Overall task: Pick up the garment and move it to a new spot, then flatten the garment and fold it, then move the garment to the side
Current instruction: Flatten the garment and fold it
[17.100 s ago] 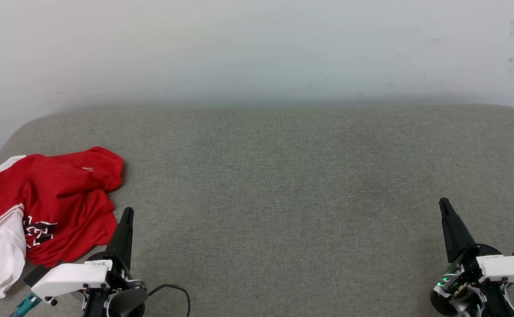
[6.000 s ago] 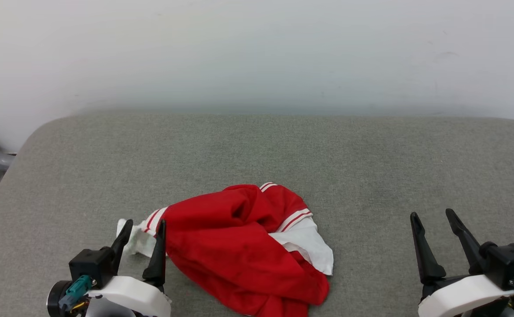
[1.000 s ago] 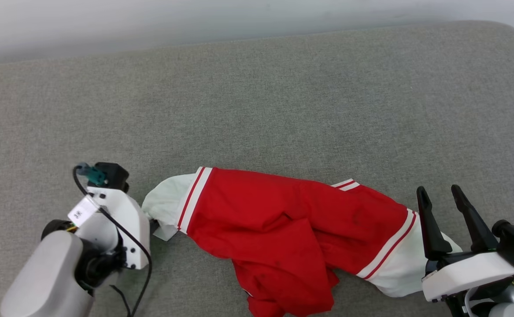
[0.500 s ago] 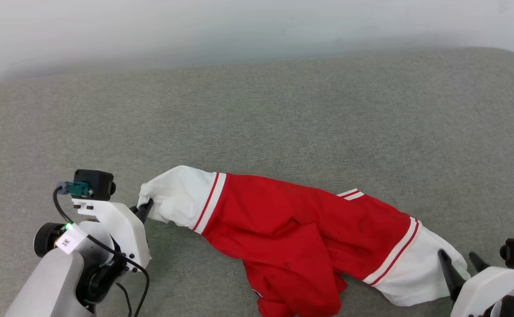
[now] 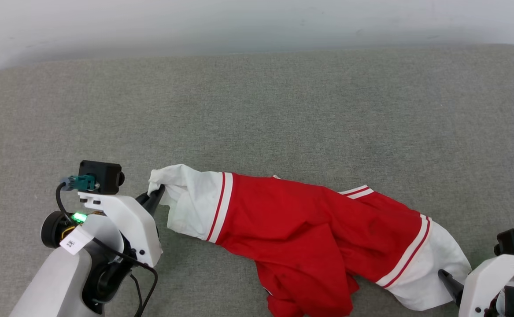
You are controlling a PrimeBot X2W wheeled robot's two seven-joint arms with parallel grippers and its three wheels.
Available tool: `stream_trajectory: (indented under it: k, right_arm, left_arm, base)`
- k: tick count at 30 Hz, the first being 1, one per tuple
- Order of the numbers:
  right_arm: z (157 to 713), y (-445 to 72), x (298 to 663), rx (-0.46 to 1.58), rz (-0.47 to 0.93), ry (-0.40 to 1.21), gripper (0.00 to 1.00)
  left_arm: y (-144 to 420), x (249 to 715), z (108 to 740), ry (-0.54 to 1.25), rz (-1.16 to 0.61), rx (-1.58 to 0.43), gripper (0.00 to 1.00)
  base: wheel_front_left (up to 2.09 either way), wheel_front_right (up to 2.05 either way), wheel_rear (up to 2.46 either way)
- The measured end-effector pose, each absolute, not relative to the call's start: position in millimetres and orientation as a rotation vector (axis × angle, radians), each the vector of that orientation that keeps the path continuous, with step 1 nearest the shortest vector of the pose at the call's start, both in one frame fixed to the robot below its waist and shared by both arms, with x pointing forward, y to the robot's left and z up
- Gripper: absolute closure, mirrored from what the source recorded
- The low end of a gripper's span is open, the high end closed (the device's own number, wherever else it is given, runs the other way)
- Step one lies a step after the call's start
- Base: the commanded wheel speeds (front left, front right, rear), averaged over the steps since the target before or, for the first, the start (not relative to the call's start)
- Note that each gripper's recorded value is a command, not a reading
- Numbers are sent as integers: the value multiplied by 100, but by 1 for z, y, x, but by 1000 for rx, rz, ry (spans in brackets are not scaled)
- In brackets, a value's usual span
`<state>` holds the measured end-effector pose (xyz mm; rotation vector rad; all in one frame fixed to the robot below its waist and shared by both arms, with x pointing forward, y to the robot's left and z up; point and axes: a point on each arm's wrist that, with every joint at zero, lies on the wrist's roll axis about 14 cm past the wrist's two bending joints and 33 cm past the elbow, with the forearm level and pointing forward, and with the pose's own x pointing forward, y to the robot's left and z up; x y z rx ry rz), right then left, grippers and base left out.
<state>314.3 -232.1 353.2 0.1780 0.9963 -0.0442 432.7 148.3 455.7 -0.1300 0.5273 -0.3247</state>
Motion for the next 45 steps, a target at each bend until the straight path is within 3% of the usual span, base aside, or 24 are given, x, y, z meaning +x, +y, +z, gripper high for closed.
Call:
stream_trajectory:
  k: [1,2,3,4,10,21,33,45]
  right_arm:
    - [351,-231,314,186,-42,1015,0]
    - [350,-230,314,194,-38,1028,59]
    - [349,-230,314,198,-35,1032,76]
    - [349,-229,314,206,-33,1035,100]
    - [364,-235,331,174,-32,935,100]
    - [478,-255,410,18,-47,475,100]
    - [582,-233,510,-124,17,167,100]
    - [667,-203,613,-128,64,-88,100]
  left_arm:
    - [148,432,455,529,-325,-130,100]
    - [148,432,456,528,-326,-131,100]
    - [148,432,456,528,-326,-131,100]
    - [148,432,456,527,-327,-132,100]
    - [151,436,469,463,-313,-130,100]
    - [175,466,544,177,-221,-141,100]
    - [195,534,631,-87,-180,-137,100]
    - [223,617,690,-271,-118,-114,100]
  base:
    - [0,0,0]
    - [0,0,0]
    - [0,0,0]
    - [0,0,0]
    - [0,0,0]
    - [0,0,0]
    - [0,0,0]
    - [0,0,0]
